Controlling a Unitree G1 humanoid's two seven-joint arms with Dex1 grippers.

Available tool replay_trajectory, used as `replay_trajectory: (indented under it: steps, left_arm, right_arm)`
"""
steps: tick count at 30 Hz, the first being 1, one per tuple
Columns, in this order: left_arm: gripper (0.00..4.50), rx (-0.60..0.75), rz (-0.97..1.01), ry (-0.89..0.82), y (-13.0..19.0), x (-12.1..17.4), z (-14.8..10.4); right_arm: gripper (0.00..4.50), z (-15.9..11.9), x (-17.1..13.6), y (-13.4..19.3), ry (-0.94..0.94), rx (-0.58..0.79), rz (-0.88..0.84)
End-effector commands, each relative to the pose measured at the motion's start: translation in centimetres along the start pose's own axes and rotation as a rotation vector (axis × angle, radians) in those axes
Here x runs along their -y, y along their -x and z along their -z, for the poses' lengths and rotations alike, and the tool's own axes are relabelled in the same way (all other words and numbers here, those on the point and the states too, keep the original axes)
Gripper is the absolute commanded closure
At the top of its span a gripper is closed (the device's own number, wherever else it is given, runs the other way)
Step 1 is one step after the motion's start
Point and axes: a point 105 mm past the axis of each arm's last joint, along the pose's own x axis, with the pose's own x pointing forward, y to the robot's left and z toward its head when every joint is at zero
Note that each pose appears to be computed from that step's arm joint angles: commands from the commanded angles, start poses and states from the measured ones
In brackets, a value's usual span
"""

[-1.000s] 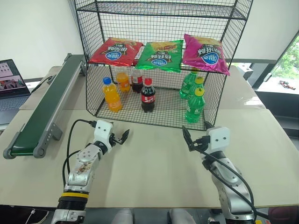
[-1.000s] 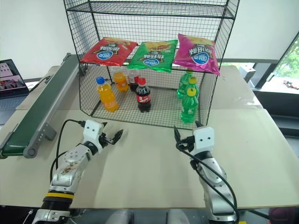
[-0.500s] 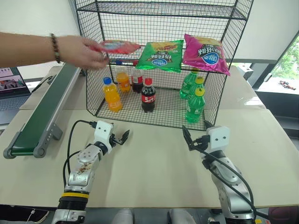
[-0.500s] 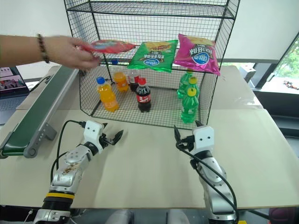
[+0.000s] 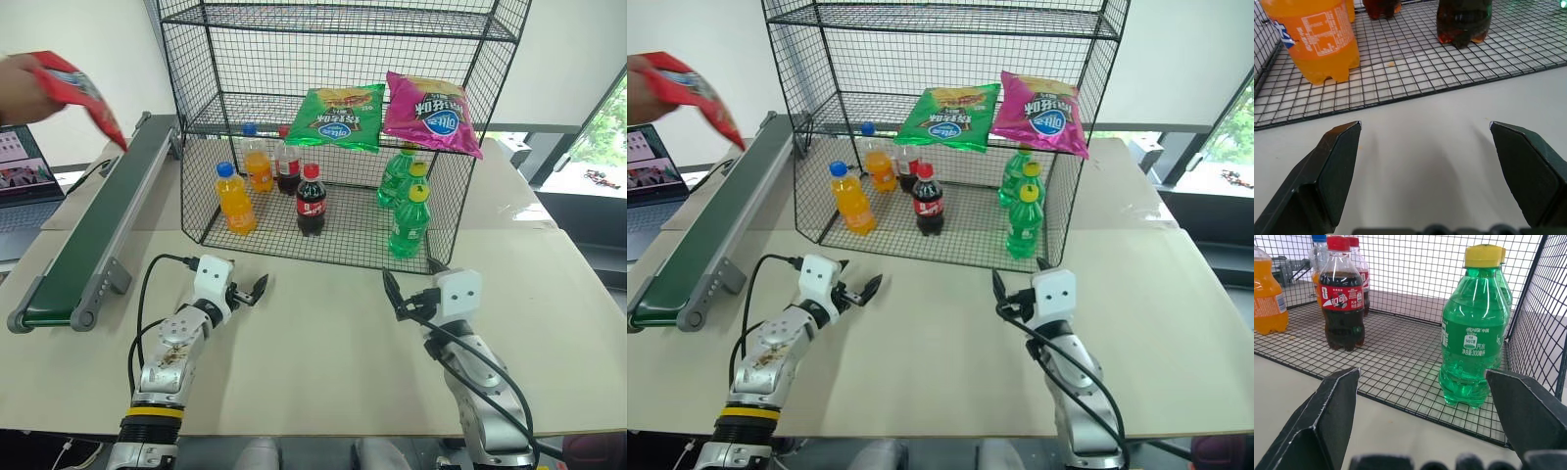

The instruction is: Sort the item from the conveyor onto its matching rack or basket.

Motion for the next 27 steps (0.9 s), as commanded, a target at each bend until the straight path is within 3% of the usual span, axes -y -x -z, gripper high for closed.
replay_trajectory:
  steps: [1,16,23,27]
  left_arm:
    - [0.03,0.046,-0.012,-0.018,0.0,-0.5,-1.3]
    - [0.03,0.057,-0.037,0.023,0.9,-1.0,-1.7]
    - [0.03,0.059,-0.030,0.151,6.9,-2.4,-4.0]
    - [0.03,0.081,-0.071,0.345,11.6,-3.5,-4.8]
  right_arm:
    - [0.00,-1.5,-0.2,-0.2,-0.002,0.058,-0.011]
    - [0.00,-2.5,-0.4,-0.7,0.015,0.080,-0.074]
    - [0.00,-5.7,-2.6,-1.4,0.022,0.135,-0.378]
    - [0.00,-7.8,-4.5,-1.6,-0.020,0.188,-0.574]
